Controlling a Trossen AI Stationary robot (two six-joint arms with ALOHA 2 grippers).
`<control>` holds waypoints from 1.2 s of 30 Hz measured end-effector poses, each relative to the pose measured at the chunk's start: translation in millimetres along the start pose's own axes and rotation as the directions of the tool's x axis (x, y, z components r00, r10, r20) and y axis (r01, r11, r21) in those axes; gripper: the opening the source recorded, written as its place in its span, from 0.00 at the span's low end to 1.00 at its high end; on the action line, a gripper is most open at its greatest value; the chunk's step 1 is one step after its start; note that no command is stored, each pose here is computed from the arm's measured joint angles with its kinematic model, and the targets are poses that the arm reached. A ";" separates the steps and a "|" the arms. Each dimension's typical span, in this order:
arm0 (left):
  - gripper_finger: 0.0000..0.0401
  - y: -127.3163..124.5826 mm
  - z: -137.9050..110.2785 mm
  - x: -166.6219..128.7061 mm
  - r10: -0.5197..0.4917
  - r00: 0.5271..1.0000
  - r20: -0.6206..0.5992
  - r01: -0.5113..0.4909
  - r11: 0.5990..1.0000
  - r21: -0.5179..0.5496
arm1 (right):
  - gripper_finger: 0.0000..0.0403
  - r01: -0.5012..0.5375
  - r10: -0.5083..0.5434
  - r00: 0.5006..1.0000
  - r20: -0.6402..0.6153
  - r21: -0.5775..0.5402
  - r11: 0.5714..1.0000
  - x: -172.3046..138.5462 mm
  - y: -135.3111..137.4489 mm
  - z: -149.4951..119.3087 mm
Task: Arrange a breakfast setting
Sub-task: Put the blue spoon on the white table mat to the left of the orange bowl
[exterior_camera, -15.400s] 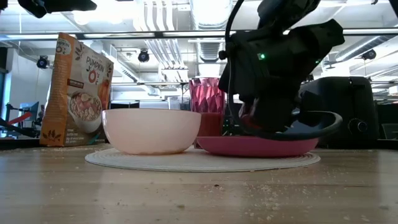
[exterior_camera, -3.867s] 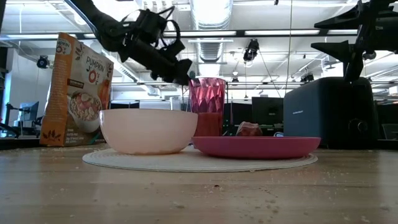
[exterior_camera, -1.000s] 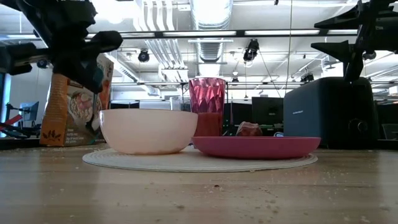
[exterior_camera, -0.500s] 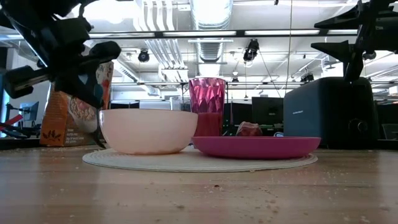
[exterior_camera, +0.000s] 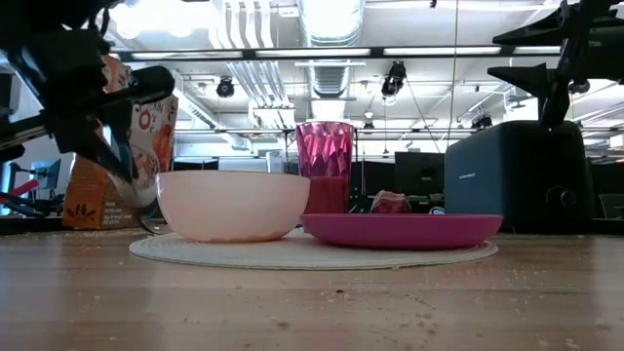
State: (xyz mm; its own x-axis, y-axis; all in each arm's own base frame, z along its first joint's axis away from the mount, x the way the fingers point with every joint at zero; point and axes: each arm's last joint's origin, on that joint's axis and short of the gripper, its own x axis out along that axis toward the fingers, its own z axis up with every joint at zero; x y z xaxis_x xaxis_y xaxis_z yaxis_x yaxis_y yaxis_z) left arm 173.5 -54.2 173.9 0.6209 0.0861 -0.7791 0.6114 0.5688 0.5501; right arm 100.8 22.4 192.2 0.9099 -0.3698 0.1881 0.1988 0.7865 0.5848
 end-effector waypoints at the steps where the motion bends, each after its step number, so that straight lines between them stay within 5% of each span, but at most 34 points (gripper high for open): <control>1: 0.00 -1.3 -0.6 0.9 0.003 1.000 -0.001 -0.003 1.000 0.002 | 0.48 0.000 0.000 1.000 0.000 0.000 1.000 0.0 0.0 0.0; 16: 0.00 -8.7 -4.5 11.5 0.057 0.997 0.057 -0.059 0.998 0.032 | 0.48 0.000 0.000 1.000 0.000 0.000 1.000 0.0 0.0 0.0; 26: 0.00 -11.6 1.3 30.5 0.045 0.998 0.046 -0.040 0.994 -0.101 | 0.48 0.000 0.000 1.000 0.000 0.000 1.000 0.0 0.0 0.0; 36: 0.00 -19.7 4.3 47.8 0.018 1.000 0.009 -0.018 0.999 0.036 | 0.48 0.000 0.000 1.000 0.000 0.000 1.000 0.0 0.0 0.0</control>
State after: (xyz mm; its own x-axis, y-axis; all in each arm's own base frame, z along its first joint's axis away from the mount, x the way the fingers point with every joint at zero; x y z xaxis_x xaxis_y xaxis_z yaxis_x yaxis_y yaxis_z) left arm 193.2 -64.8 127.1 0.6360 0.0886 -0.7666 0.6176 0.5370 0.5746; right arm 100.7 22.4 192.3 0.9098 -0.3697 0.1885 0.1984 0.7864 0.5850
